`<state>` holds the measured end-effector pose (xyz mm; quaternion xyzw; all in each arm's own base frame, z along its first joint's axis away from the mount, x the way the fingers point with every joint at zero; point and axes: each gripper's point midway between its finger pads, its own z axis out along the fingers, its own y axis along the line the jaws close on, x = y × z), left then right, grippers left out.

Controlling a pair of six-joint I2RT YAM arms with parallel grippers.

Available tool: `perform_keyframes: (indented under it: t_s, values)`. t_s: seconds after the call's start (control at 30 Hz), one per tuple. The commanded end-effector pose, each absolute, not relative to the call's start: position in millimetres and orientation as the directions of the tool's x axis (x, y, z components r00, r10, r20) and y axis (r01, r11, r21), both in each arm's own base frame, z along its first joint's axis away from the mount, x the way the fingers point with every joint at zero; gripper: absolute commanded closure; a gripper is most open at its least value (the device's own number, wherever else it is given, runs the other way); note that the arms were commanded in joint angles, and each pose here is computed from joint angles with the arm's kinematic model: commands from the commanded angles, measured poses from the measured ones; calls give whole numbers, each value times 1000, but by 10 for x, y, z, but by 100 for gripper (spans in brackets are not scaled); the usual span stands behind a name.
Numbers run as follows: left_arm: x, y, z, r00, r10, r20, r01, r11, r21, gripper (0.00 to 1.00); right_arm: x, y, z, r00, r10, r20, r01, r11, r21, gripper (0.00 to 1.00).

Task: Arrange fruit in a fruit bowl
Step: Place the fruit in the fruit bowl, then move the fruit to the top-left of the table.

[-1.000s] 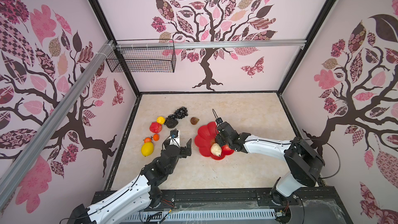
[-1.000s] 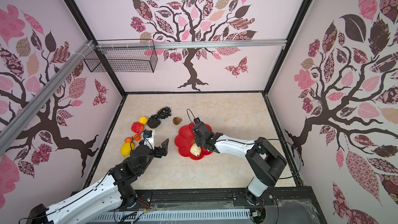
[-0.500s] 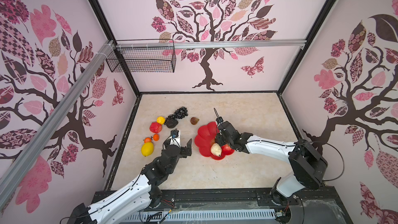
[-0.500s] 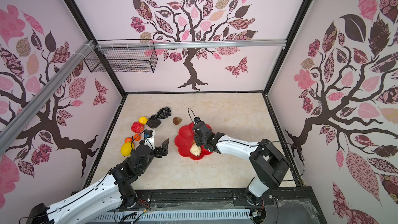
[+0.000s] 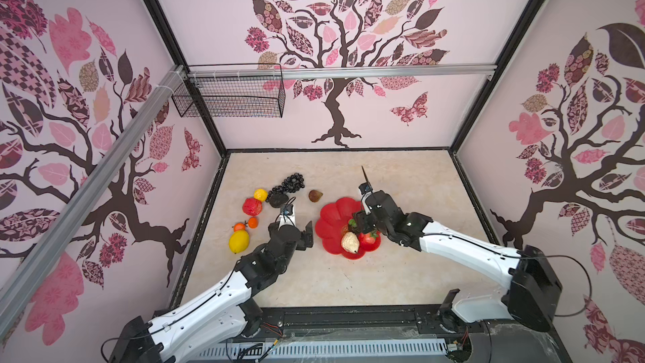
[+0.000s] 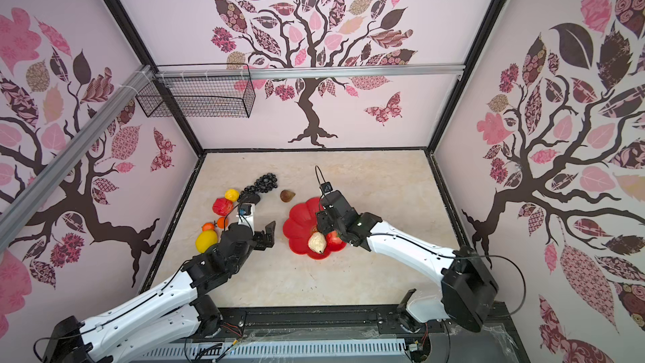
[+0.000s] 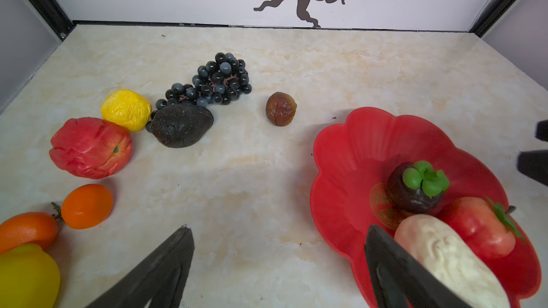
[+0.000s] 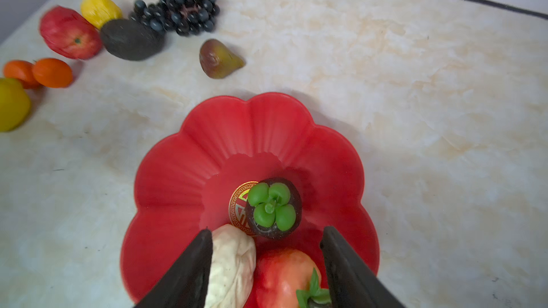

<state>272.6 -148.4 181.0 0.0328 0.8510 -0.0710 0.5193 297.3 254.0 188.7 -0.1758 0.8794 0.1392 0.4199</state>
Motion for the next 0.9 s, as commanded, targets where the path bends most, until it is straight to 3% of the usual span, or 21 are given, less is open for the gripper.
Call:
perform_keyframes:
  t_s: [0.0, 0.13, 0.47, 0.63, 0.87]
  values:
    - [2927, -1558, 1939, -499, -22, -866, 88, 993, -76, 7, 2775, 2430, 2123, -588, -146, -796, -431, 889, 155, 34]
    - [3239, -1479, 1776, -634, -32, -773, -11, 999, -33, 9, 2551, 2293, 2237, -585, -81, -807, -437, 870, 230, 31]
    - [3781, -681, 1402, -744, -226, -629, -284, 959, -9, 9, 2195, 1932, 2184, -584, 42, -810, -402, 852, 334, 21]
    - [4031, -601, 1150, -777, -289, -559, -282, 954, -101, 10, 2137, 1871, 2074, -600, 50, -799, -387, 855, 345, 18]
    - [4217, -433, 1008, -802, -297, -518, -338, 941, -15, 8, 2119, 1870, 2023, -606, 39, -795, -392, 854, 341, 16]
